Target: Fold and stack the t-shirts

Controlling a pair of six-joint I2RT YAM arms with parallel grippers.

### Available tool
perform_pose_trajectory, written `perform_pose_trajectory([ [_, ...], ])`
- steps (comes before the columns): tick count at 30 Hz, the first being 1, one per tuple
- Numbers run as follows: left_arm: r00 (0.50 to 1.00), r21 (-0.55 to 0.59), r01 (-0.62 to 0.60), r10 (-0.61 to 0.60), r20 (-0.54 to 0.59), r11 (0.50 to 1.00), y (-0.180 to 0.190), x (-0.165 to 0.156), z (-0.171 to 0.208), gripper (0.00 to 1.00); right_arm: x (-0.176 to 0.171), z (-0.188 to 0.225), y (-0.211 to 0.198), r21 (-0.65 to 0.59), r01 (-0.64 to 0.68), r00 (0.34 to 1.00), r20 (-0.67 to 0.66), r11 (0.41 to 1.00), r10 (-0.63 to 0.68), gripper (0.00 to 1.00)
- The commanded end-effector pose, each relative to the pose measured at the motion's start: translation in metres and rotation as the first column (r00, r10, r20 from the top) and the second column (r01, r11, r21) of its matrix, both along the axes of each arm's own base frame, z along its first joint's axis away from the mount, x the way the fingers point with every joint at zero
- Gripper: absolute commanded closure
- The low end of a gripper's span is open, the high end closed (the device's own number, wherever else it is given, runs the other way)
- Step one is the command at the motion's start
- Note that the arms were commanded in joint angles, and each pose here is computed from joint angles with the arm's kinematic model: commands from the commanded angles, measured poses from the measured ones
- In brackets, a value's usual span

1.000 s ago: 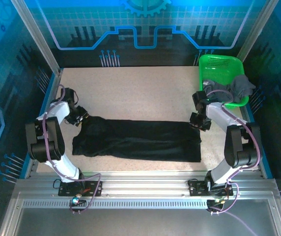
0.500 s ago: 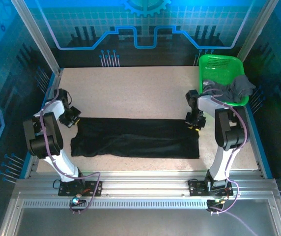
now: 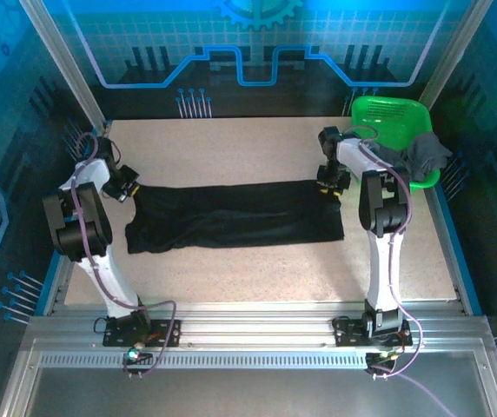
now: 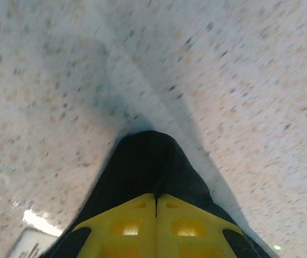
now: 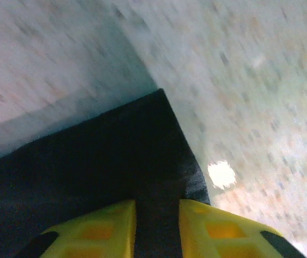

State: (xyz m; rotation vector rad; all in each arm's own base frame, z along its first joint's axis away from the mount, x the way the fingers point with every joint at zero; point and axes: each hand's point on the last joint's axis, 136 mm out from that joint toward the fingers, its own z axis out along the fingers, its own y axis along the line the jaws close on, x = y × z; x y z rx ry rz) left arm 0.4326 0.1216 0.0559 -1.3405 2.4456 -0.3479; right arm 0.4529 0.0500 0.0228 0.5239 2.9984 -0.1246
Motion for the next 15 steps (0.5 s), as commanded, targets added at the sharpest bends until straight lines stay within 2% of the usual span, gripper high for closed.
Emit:
perform_pose_trajectory([
  [1,1.0,0.033,-0.018,0.018,0.007,0.999,0.012,0.002,0.015,0.82,0.005,0.011,0.006,0.02,-0.073,0.997,-0.005,0.997,0.074,0.64],
  [4,0.999,0.089,-0.033,0.031,0.018,0.995,0.013,-0.014,0.036,0.55,0.007,0.043,0.014,0.005,-0.129,0.989,0.074,0.992,0.128,0.55],
  [5,0.999,0.1,-0.032,0.029,0.029,0.994,0.01,-0.021,0.044,0.53,0.004,0.053,0.017,0.001,-0.146,0.985,0.096,0.989,0.145,0.53],
  [8,0.997,0.052,0.007,-0.011,0.073,0.999,-0.021,-0.042,0.06,0.54,-0.01,0.079,0.031,0.008,-0.184,0.971,0.154,0.983,0.181,0.5],
  [11,0.964,-0.052,0.188,-0.175,0.201,0.981,-0.084,-0.041,0.069,0.6,-0.029,0.093,0.061,0.116,-0.257,0.95,0.213,0.96,0.228,0.49],
  [12,0.945,-0.092,0.251,-0.223,0.238,0.964,-0.104,-0.04,0.068,0.6,-0.034,0.096,0.075,0.176,-0.294,0.938,0.241,0.939,0.249,0.48],
  [14,0.903,-0.147,0.376,-0.326,0.278,0.915,-0.139,-0.041,0.059,0.63,-0.049,0.11,0.119,0.348,-0.415,0.896,0.316,0.84,0.312,0.46],
  [15,0.887,-0.144,0.42,-0.372,0.275,0.896,-0.149,-0.042,0.053,0.64,-0.058,0.116,0.135,0.391,-0.461,0.876,0.341,0.797,0.34,0.44],
])
